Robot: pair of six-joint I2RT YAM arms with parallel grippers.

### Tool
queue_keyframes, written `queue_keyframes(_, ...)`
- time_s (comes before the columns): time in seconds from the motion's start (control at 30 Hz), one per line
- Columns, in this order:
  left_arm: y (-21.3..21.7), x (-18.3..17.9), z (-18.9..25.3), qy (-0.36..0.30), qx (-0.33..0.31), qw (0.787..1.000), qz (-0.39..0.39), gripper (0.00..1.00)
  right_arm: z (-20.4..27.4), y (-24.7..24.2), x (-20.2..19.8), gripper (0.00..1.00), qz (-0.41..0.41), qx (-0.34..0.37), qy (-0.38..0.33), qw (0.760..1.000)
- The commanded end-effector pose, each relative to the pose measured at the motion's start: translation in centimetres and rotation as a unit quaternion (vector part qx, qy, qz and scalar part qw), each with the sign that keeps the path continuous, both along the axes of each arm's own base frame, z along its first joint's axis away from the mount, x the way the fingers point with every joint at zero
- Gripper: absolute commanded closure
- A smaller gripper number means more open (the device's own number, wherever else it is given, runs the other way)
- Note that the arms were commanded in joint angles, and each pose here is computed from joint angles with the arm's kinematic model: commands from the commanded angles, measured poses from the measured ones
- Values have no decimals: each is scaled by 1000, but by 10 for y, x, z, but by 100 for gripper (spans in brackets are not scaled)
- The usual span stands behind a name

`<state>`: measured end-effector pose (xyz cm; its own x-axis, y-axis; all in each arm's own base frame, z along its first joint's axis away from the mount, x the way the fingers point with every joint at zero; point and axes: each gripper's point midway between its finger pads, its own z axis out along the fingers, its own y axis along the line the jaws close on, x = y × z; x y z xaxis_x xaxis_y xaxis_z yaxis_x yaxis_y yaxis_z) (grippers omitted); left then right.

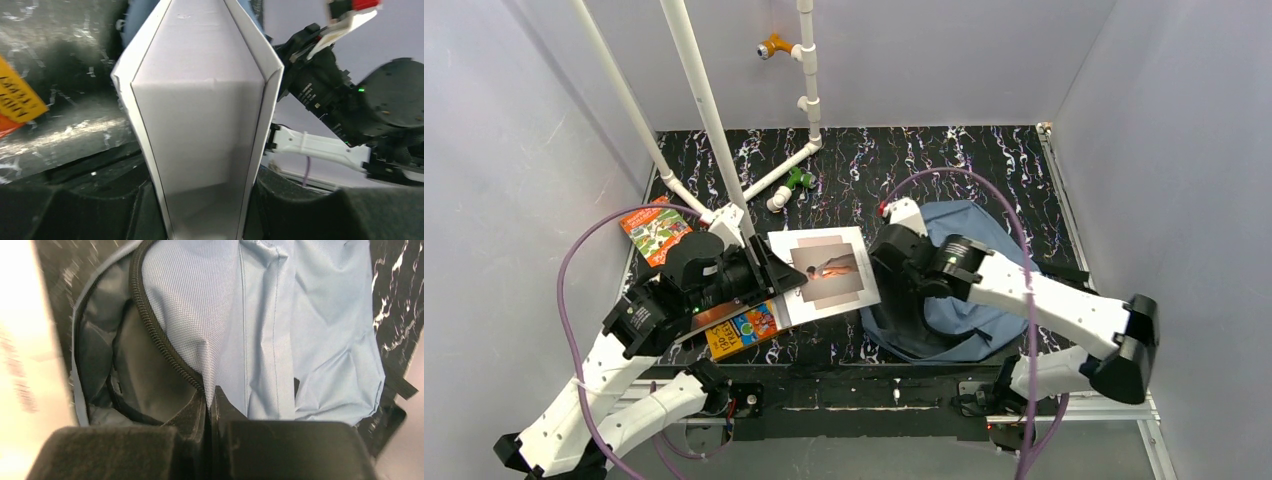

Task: Pack the student bag
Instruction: Place the book in the student bag.

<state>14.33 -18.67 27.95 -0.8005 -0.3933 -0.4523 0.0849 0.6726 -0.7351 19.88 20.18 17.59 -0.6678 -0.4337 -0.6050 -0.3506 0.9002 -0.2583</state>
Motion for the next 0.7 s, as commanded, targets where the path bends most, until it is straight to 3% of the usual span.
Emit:
queue_keyframes(0.0,-26,-6,12,11,-63,997,-47,100,80,26,28,99,-20,148,-120,982)
queue_keyframes(0.13,-32,-4,-14,43,-56,996,-49,100,110,28,33,99,-20,198,-153,968)
queue_keyframes(0.27,-44,3,-37,71,-90,993,-38,100,132,27,34,99,-15,230,-175,957)
queue_keyframes(0.47,-70,27,-36,48,-179,982,-26,100,140,27,34,99,-18,239,-176,955)
queue_keyframes(0.67,-81,56,-48,39,-171,984,15,100,144,45,31,99,-7,286,-158,945)
